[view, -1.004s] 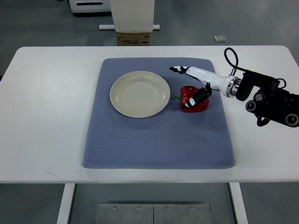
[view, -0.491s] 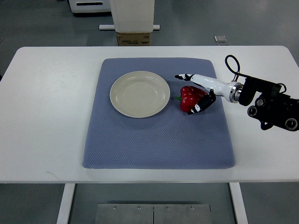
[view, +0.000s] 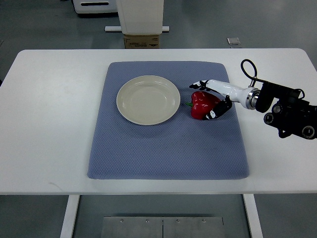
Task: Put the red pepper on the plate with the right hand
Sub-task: 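Lower the right hand onto the red pepper and close fingers around it, then lift the red pepper with the right hand and carry it over the plate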
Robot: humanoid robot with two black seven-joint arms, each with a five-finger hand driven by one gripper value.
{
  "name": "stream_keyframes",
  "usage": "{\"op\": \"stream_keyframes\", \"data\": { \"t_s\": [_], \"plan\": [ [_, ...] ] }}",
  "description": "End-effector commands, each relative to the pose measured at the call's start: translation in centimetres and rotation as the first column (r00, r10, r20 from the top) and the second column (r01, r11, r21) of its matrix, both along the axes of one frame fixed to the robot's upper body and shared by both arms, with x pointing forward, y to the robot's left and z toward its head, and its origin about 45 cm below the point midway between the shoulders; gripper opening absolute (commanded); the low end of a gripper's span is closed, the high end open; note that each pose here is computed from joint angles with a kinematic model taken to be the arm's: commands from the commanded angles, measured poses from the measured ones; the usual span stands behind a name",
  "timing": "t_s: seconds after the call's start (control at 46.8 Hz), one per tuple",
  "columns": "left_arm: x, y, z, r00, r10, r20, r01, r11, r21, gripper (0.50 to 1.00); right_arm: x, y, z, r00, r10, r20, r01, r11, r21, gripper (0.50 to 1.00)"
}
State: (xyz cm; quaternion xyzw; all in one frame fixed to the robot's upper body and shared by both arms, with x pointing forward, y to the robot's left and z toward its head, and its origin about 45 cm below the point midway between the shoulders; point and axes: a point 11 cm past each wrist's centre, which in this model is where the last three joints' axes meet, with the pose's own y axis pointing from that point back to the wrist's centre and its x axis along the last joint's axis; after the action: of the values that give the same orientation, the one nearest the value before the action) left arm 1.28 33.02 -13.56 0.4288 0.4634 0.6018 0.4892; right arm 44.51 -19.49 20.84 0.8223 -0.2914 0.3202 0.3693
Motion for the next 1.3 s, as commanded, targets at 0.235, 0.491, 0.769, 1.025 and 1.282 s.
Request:
{"op": "stream_keyframes", "data": {
  "t_s": [0.235, 0.491, 0.769, 1.025, 1.282],
  "plan": [
    [0.0, 0.0, 0.0, 1.000, 0.000, 0.000, 0.000, 1.000, 0.000, 1.000, 0.0, -0.2, -0.2, 1.000, -0.004, -0.002, 0.004, 1.000, -0.002, 0.734],
    [0.0, 0.0, 0.0, 1.000, 0.000, -0.001, 0.000, 1.000, 0.000, 1.000, 0.3, -0.4, 0.1, 1.000, -0.003, 0.011, 0.003, 1.000, 0.009, 0.500],
    [0.0, 0.0, 0.0, 1.000, 0.000, 0.000, 0.000, 1.000, 0.000, 1.000, 1.4, -0.7, 2.1, 0.998, -0.032, 0.052, 0.029, 0.999, 0.041, 0.500],
    [0.0, 0.0, 0.0, 1.000, 0.000, -0.001, 0.000, 1.000, 0.000, 1.000, 2.4, 0.7, 4.6, 0.995, -0.021, 0.098, 0.014, 0.998, 0.062, 0.500],
    [0.0, 0.0, 0.0, 1.000, 0.000, 0.000, 0.000, 1.000, 0.000, 1.000, 3.3, 4.7, 6.8, 0.990, 0.023, 0.142, -0.035, 0.996, 0.080, 0.500]
  ]
}}
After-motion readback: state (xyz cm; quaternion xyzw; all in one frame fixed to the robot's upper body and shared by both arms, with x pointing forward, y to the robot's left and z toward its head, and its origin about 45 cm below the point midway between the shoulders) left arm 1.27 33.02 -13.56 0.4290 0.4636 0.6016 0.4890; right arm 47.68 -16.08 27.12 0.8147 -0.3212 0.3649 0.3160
